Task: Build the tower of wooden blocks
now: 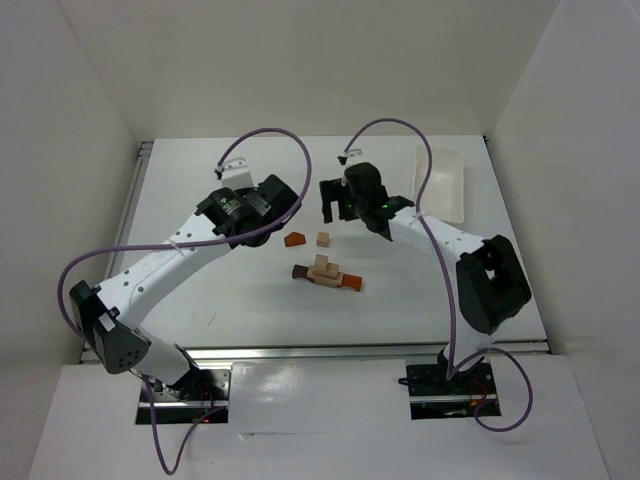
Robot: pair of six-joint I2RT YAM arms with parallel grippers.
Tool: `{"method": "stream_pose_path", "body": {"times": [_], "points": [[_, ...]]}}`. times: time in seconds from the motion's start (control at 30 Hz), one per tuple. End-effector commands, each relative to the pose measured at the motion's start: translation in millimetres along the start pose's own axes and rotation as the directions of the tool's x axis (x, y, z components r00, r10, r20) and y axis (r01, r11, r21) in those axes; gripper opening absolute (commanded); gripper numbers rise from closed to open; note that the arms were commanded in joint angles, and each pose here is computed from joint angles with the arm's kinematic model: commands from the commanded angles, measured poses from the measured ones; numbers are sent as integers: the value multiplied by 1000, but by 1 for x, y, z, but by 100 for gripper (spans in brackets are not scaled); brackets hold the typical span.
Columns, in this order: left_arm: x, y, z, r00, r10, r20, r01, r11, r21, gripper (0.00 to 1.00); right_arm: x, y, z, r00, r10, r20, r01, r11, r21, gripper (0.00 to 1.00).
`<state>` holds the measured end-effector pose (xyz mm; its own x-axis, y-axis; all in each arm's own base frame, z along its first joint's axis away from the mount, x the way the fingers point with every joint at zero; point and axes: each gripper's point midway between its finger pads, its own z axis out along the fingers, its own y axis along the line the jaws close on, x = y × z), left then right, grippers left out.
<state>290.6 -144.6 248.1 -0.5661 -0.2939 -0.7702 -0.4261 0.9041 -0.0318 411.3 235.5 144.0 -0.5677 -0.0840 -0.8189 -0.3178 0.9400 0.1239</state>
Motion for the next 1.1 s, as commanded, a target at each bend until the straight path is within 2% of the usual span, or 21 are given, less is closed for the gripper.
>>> {"method": "stream_pose_path", "body": {"times": [0.0,0.07,0.17,0.4,0.5,0.77,0.8,0.9,1.0,1.07], "points": [[-2,26,20,996,-92,-17,91,996,-14,100,8,31,10,997,71,-42,-69,997,40,100],[-9,38,26,993,-115,-12,115,993,25,100,21,45,18,993,95,-76,-90,994,58,100],[-8,49,35,987,-159,-20,160,985,65,100,35,38,29,983,148,-111,-129,978,162,100],[4,55,44,989,-145,-25,147,986,76,100,66,39,44,961,198,-193,-147,957,249,99],[15,45,47,990,-124,-65,132,983,124,100,69,41,49,963,189,-193,-136,957,255,91],[22,43,48,991,-116,-70,126,979,163,100,74,47,68,958,196,-210,-141,957,254,87],[22,43,48,991,-116,-70,126,979,163,100,69,49,69,958,207,-199,-154,956,251,80],[21,47,45,992,-114,-56,121,979,164,100,79,49,70,953,203,-223,-138,952,272,69],[20,47,45,992,-114,-56,121,979,164,100,87,41,65,948,200,-247,-118,943,311,68],[17,47,43,992,-116,-44,122,977,177,100,88,40,64,946,214,-243,-128,936,327,70]]}}
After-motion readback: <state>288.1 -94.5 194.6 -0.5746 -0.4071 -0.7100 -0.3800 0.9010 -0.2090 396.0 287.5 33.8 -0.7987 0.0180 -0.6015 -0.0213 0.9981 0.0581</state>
